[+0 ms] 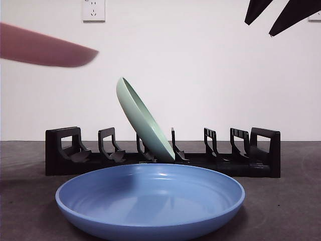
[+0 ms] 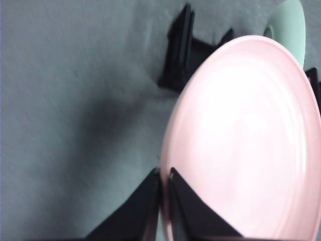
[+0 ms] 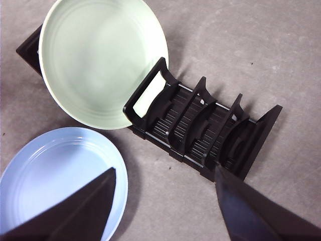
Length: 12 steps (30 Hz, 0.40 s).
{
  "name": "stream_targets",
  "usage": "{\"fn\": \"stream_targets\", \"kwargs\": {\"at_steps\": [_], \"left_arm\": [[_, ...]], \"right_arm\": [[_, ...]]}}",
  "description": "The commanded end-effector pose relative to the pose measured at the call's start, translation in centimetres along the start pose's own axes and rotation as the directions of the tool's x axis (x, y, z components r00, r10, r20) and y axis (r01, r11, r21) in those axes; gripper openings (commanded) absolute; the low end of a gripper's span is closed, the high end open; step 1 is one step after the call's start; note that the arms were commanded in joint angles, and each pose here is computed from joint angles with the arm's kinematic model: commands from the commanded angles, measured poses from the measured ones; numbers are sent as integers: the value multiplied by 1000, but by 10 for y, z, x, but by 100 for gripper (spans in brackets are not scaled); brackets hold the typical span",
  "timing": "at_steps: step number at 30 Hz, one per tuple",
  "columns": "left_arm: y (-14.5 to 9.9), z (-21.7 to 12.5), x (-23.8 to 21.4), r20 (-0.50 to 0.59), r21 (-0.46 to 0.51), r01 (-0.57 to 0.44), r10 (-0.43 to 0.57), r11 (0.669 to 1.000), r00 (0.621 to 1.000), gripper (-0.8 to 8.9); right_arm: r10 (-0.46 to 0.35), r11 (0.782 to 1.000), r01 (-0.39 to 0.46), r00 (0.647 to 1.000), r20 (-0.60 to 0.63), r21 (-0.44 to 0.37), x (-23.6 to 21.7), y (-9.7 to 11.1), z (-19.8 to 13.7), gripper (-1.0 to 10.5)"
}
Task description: Place the plate
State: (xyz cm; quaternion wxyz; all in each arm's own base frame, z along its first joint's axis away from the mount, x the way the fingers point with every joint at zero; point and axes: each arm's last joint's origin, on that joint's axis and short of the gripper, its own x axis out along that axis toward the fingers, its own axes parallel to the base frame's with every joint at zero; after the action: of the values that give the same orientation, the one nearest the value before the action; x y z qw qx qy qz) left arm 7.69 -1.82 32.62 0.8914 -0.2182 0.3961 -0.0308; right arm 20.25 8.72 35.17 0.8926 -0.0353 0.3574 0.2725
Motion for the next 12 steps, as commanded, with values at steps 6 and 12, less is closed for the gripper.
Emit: {"fn": "stream_targets", "kwargs": {"at_steps": [6, 12], "left_arm": [[0, -13, 31, -96, -141, 54, -68, 989, 993, 15], [-12, -13, 59, -146, -90, 32, -45, 995, 988, 15]], "right_arm": [[4, 1000, -4, 1000, 7, -6, 0, 1, 3, 308], [4, 1000, -4, 1000, 7, -6, 0, 1, 3, 308]]}}
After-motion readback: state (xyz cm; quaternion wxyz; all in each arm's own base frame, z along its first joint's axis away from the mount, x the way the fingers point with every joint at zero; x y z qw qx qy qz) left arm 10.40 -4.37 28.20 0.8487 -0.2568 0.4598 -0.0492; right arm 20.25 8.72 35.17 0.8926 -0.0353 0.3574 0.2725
